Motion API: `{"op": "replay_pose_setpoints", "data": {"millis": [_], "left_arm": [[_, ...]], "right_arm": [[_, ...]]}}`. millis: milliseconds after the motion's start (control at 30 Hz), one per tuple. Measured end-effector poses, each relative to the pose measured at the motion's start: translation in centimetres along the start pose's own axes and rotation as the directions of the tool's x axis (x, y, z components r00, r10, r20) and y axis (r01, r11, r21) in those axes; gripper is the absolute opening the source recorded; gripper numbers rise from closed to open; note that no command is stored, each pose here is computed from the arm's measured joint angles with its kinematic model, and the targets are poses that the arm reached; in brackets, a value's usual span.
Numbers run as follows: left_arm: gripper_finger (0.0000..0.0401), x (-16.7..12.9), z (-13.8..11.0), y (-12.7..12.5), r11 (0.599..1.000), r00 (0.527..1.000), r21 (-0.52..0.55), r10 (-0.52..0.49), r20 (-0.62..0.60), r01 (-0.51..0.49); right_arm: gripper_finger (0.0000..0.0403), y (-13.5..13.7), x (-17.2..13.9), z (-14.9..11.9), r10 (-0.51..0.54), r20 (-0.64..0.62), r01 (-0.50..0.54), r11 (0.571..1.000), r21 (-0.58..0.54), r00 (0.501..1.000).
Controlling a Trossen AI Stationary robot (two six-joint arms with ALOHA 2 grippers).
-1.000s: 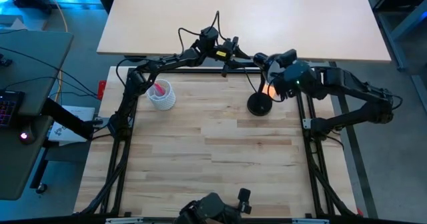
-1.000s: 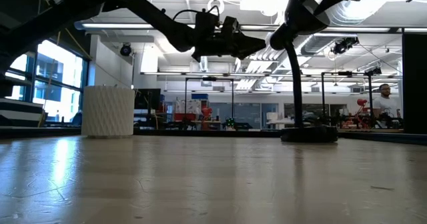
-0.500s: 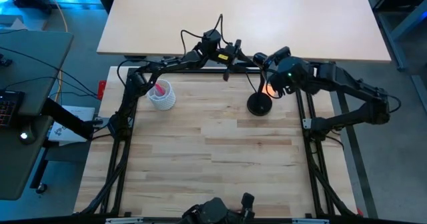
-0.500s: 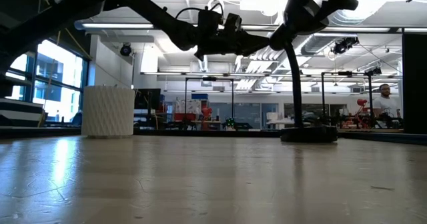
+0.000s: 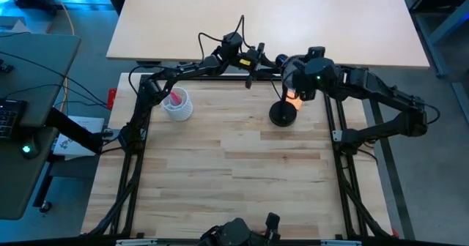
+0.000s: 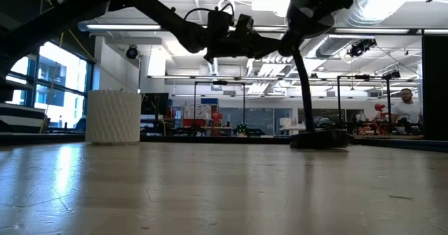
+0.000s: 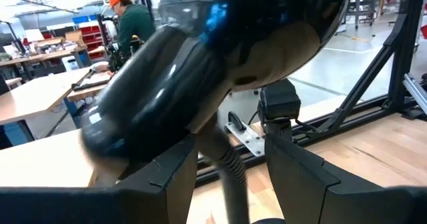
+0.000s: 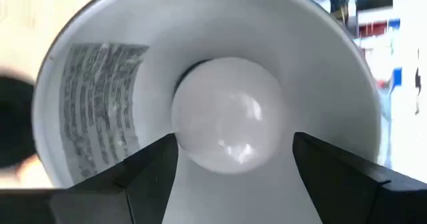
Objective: Screw lightbulb
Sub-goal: Insert the light bulb into the desk lamp
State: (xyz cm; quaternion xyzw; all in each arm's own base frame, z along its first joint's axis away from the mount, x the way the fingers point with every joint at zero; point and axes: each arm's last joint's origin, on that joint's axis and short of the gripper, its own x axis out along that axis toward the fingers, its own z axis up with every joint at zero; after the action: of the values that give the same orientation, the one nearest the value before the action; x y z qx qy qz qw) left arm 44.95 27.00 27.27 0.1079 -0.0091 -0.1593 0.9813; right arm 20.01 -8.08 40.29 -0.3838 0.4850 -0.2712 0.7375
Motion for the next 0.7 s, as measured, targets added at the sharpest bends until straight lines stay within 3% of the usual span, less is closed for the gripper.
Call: {"op": "replay_pose_setpoints", "data": {"millis": [133, 267, 400, 533, 700], "left_arm": [[0.0170, 0.3, 0.1, -0.3, 1.000, 1.000, 0.001, -0.008, 0.002, 0.008], [0.0170, 0.5, 0.1, -0.4, 1.000, 1.000, 0.002, -0.013, 0.003, 0.013], [0.0170, 0.5, 0.1, -0.4, 1.000, 1.000, 0.001, -0.013, 0.003, 0.013], [0.0170, 0.5, 0.1, -0.4, 1.000, 1.000, -0.002, -0.013, 0.001, 0.013], [0.0170, 0.5, 0.0, -0.4, 1.000, 1.000, -0.010, -0.014, -0.005, 0.014]], "right_arm": [[0.0291, -0.3, 0.3, -0.3, -0.002, -0.013, 0.005, 0.959, 0.282, 1.000], [0.0291, -0.4, 0.6, -0.5, 0.038, 0.007, -0.036, 0.851, 0.524, 0.999], [0.0291, -0.4, 0.6, -0.6, 0.058, 0.025, -0.061, 0.765, 0.641, 0.998], [0.0291, -0.2, 0.4, -0.6, 0.070, 0.030, -0.073, 0.771, 0.633, 0.997], [0.0291, 0.9, -0.1, -0.9, 0.146, -0.016, -0.117, 0.849, 0.515, 0.989]]}}
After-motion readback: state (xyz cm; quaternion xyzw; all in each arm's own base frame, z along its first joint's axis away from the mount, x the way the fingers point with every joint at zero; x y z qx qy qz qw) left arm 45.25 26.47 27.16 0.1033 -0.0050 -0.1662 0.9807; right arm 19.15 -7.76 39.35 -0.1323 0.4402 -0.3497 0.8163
